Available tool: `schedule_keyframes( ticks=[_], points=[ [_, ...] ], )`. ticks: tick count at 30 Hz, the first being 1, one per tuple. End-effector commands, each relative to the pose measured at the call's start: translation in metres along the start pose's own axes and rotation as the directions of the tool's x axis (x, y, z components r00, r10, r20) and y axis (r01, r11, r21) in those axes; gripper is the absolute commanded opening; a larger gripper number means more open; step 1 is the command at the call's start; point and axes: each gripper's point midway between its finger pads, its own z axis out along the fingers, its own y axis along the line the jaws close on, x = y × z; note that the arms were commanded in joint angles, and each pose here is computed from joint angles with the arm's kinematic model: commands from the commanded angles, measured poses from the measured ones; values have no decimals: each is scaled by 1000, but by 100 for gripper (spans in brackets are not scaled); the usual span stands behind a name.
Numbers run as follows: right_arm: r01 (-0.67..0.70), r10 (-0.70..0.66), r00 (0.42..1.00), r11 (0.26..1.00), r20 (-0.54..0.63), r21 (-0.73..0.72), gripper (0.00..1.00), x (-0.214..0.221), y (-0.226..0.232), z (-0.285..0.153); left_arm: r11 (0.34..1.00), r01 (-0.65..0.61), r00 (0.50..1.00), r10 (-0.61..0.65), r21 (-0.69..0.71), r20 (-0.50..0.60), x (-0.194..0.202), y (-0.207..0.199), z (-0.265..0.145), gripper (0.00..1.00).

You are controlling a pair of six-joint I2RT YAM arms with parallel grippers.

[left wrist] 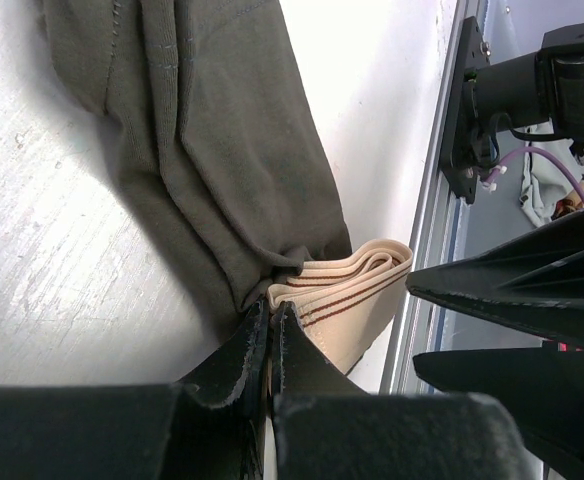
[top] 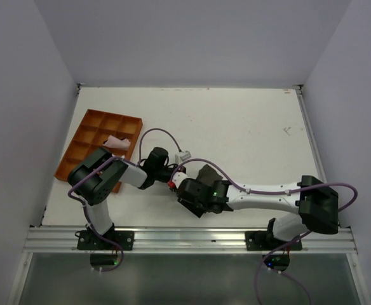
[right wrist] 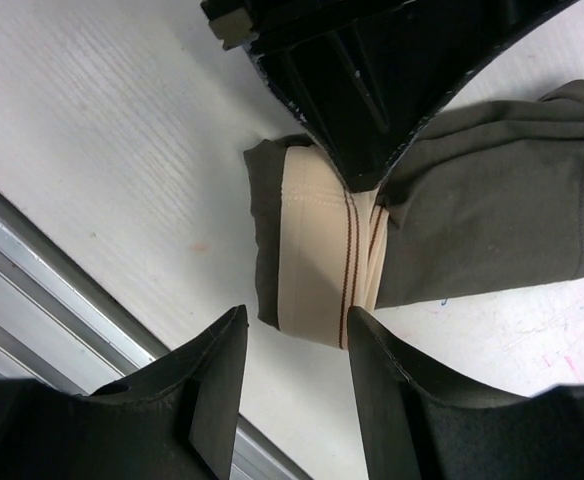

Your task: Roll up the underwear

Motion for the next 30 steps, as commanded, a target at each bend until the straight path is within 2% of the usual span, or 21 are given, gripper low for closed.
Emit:
schedule_keyframes(
  ticks=[1,10,21,23,26,27,28,30],
  points=[
    [17,-17,1000,1000,-4,-25,49,-1,8,3,996,-1,999,-2,-85,-32,12,21,3,0],
    [48,-45,995,998,-91,36,50,21,2,24,997,0,999,-3,-78,-37,12,19,4,0],
    [61,-55,986,998,-155,31,52,32,7,36,994,-4,997,-4,-110,-73,14,25,3,0],
    [58,-51,985,997,-163,40,49,33,6,38,993,-1,997,-8,-115,-79,16,27,3,0],
    [58,-49,983,997,-179,46,38,37,6,38,993,10,996,-20,-120,-83,18,28,3,1],
    [55,-46,983,998,-176,44,35,36,6,38,993,19,996,-29,-121,-85,18,29,4,8],
    [55,-46,983,998,-177,42,29,36,6,38,992,30,996,-40,-121,-82,18,28,4,9],
    [56,-50,983,998,-178,27,23,35,9,39,993,44,995,-53,-109,-85,19,27,5,11]
  ],
)
